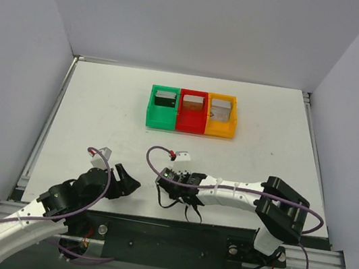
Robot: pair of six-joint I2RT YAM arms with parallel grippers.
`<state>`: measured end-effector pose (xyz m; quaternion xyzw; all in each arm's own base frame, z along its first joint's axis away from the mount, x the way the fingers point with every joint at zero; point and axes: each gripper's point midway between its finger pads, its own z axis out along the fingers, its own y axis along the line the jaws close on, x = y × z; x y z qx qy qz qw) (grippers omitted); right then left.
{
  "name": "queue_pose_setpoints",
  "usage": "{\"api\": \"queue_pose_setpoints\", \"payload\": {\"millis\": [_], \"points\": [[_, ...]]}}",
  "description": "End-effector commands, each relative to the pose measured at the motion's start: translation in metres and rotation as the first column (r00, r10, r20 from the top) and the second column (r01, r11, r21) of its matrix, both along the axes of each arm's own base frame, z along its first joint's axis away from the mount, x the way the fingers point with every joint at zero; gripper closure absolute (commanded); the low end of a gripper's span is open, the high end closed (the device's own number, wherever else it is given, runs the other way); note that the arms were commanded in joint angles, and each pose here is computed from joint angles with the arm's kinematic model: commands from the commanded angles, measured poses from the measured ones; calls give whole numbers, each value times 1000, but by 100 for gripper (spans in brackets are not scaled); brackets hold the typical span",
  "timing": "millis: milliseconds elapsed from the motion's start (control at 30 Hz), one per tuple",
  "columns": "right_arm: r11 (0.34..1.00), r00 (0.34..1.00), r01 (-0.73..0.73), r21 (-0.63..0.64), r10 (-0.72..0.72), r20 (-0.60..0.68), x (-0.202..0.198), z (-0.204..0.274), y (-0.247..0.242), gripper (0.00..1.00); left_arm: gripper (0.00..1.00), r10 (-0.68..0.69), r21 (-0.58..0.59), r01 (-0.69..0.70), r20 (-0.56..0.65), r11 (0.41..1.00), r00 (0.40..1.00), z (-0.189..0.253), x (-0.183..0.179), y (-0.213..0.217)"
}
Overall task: Take the credit cards out of the card holder
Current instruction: Remove the credit card from the card holder.
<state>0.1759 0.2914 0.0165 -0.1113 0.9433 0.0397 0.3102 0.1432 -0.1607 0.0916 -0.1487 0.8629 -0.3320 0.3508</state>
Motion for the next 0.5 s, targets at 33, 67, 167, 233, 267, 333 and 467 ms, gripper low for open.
{"api": "queue_pose_setpoints", "payload": {"millis": [33,67,167,233,267,333,467], "points": [[1000,1000,-2,-16,2,21,-8,7,-18,92,24,-2,-45,3,21,999,1000,9,5,-8],[1000,1000,-4,-6,4,25,-8,9,-17,82,24,-2,-42,3,19,999,1000,8,5,-8],[1000,998,-28,13,28,52,-6,22,-6,62,24,-2,-46,2,17,999,1000,8,5,-9],[999,997,-39,13,38,68,-3,28,-1,58,24,-3,-48,4,16,999,1000,8,5,-9],[999,996,-47,12,46,71,-3,29,2,57,24,-3,-51,4,17,999,1000,8,5,-9],[997,994,-73,-12,74,79,0,31,6,55,24,-2,-49,2,13,999,1000,7,4,-8],[995,994,-94,-40,96,56,0,25,13,53,25,2,-50,-1,17,999,1000,8,4,-7]]}}
